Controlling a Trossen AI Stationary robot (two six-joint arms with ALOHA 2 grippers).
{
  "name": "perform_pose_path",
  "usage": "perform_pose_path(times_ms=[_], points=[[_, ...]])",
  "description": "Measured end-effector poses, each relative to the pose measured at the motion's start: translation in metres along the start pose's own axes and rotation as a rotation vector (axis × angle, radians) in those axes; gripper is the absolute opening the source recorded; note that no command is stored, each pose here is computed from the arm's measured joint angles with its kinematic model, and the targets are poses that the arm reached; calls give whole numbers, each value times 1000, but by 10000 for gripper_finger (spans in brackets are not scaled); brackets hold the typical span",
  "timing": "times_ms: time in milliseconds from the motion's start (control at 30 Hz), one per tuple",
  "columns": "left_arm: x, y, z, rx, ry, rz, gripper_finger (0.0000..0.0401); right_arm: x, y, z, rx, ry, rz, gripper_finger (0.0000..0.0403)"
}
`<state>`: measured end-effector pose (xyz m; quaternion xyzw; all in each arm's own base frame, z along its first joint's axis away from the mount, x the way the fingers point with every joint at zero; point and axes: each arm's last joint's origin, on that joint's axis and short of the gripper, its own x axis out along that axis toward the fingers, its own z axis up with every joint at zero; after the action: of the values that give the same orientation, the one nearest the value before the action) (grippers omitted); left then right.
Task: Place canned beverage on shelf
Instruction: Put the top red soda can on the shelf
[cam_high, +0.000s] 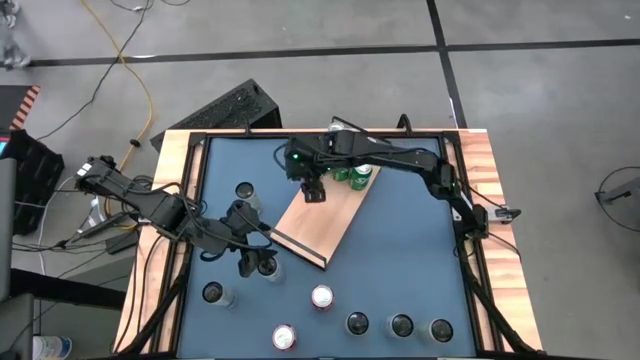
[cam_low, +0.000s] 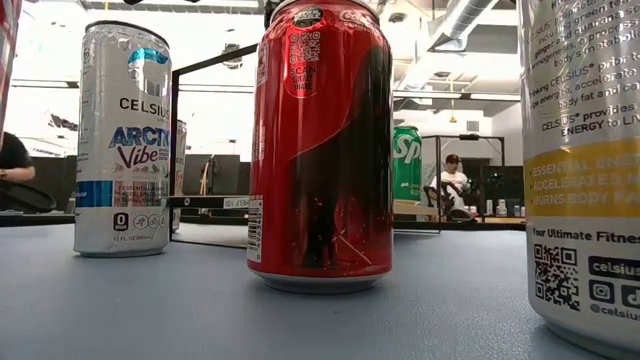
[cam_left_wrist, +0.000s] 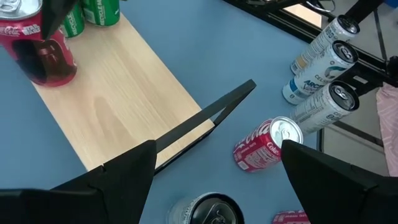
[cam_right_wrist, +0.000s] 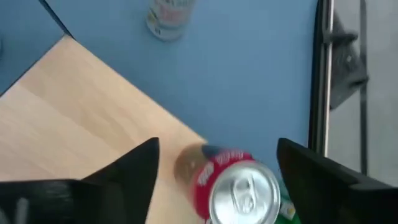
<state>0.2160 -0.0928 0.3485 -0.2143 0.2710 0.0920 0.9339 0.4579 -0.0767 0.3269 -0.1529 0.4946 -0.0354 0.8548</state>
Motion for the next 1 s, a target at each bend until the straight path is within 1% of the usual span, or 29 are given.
perform_pose_path(times_ms=[133,200,400,467,567,633,833,1000], points=[[0,0,0,-5,3,3,330,0,5,7,-39,-44,-8,248],[0,0,0,-7,3,3,330,0,5,7,-46,-46,-10,208],[0,0,0,-16,3,3,330,6,-8,-4,-38,6,-15,83],[0,0,0,-20,3,4,330,7,-10,-6,-36,18,-12,50],[0,0,0,-20,3,4,330,7,-11,-6,-38,17,-13,12],[0,0,0,-20,2,3,330,7,-13,-6,-37,16,-16,4],[0,0,0,-21,-9,15,330,8,-20,-10,-24,19,-25,14],[0,1,0,-19,-16,22,330,9,-29,-14,7,35,-53,4]])
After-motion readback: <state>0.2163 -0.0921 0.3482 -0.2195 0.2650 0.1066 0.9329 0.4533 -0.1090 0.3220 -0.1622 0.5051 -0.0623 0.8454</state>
